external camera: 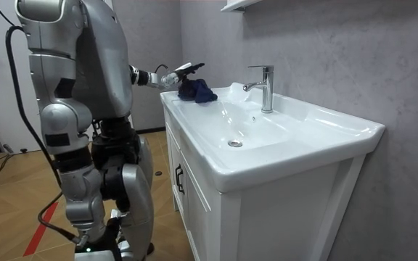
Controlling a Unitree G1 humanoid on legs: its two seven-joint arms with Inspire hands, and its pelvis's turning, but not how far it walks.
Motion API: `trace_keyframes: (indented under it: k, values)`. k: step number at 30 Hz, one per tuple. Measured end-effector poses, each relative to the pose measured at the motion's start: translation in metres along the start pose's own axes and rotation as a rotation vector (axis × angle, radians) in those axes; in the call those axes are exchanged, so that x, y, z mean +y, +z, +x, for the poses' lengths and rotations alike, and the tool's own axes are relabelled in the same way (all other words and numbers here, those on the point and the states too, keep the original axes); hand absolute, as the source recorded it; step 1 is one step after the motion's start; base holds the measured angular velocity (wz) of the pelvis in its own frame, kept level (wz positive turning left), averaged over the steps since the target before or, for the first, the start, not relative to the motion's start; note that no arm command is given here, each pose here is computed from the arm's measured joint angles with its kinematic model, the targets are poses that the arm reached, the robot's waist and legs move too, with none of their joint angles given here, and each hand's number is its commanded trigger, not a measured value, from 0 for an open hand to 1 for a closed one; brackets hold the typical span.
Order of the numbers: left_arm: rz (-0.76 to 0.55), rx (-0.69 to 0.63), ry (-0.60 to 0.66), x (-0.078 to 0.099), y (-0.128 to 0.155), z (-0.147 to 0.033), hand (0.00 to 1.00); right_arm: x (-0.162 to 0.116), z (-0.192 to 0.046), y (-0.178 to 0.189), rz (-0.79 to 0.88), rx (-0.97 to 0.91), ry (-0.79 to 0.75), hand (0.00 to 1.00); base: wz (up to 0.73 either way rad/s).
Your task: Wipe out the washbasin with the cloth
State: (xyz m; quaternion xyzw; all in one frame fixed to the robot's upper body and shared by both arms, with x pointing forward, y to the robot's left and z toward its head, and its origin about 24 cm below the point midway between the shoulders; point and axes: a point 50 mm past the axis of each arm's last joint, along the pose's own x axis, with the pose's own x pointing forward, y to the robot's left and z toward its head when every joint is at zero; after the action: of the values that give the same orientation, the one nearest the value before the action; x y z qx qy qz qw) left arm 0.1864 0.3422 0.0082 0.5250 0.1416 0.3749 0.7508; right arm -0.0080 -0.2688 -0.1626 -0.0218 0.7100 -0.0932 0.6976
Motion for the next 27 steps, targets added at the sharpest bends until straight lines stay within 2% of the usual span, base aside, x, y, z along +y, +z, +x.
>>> trace_keyframes:
  k: [8,12,16,22,24,27]
  values:
    - [-0.002,-0.003,0.003,0.001,0.001,0.000,0.00,0.000,0.000,0.004,-0.005,-0.012,0.004,0.00,0.00]
    - [-0.062,0.003,0.018,0.004,0.006,0.003,0.00,0.001,0.000,0.004,0.001,-0.013,0.011,0.00,0.00]
    - [-0.172,0.048,0.023,0.005,0.012,0.008,0.00,0.001,0.000,0.005,-0.001,-0.017,0.005,0.00,0.00]
    - [-0.325,0.013,0.041,0.015,0.028,0.012,0.00,0.001,0.000,0.006,-0.001,-0.026,-0.006,0.00,0.00]
    - [-0.474,0.034,0.021,0.019,0.036,0.014,0.00,0.001,0.000,0.007,-0.001,-0.030,-0.006,0.00,0.00]
    - [-0.618,0.083,-0.019,0.020,0.038,0.015,0.00,0.001,0.000,0.008,0.002,-0.021,-0.005,0.00,0.00]
